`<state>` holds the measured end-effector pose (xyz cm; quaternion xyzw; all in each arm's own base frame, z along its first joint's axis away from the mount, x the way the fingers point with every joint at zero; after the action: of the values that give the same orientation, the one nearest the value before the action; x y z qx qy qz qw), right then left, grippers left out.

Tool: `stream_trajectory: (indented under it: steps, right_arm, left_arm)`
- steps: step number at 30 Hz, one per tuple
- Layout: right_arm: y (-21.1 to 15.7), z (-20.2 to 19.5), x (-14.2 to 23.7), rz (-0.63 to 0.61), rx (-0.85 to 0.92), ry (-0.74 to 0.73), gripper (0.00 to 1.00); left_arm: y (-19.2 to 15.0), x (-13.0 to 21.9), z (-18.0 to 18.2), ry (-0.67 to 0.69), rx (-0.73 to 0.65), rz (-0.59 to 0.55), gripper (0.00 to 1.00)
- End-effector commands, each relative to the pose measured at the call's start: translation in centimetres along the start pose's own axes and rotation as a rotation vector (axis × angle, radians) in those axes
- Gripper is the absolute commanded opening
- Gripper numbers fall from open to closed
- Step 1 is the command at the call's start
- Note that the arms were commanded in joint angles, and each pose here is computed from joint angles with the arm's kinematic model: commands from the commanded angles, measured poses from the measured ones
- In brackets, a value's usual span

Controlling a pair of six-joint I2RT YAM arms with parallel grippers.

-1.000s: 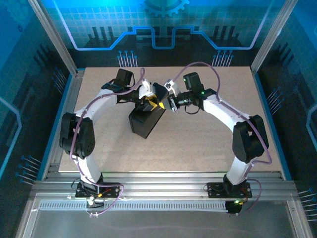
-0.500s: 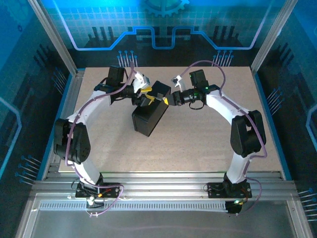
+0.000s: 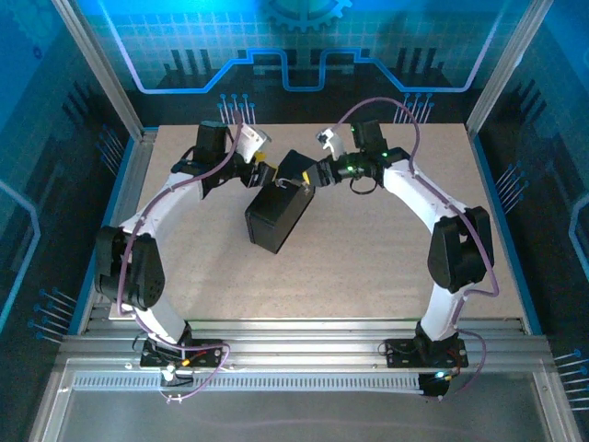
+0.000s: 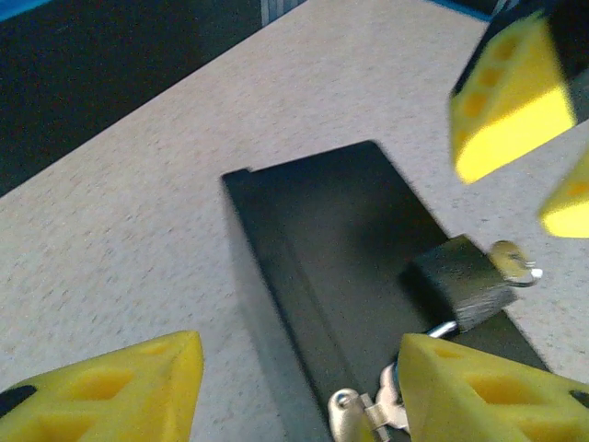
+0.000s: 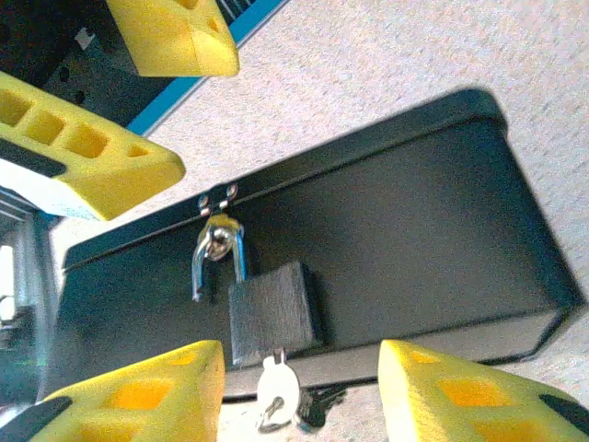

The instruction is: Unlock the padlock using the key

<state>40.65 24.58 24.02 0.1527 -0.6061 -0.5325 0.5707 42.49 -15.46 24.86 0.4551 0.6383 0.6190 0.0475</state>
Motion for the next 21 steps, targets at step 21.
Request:
stream_trajectory:
  steps: [21]
  right_arm:
    - [-1.3,-0.3,-4.1,0.266,0.437,-0.157,0.56]
  left_arm:
    - [-5.9,2.0,-1.8,0.163,0.221,0.213,0.54]
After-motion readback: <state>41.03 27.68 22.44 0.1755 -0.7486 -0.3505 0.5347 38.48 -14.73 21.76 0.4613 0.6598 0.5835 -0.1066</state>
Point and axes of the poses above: each hand's point on the last joint's axis, 136 mm out from that joint toward the fingers, its own x axis back along the fingers, its own z axis along the line the jaws close on, y = z × x, the point moved 4 cm from there along x, back along the fingers, and after that the axes turned 12 degrees about x, right-handed, at the moved point
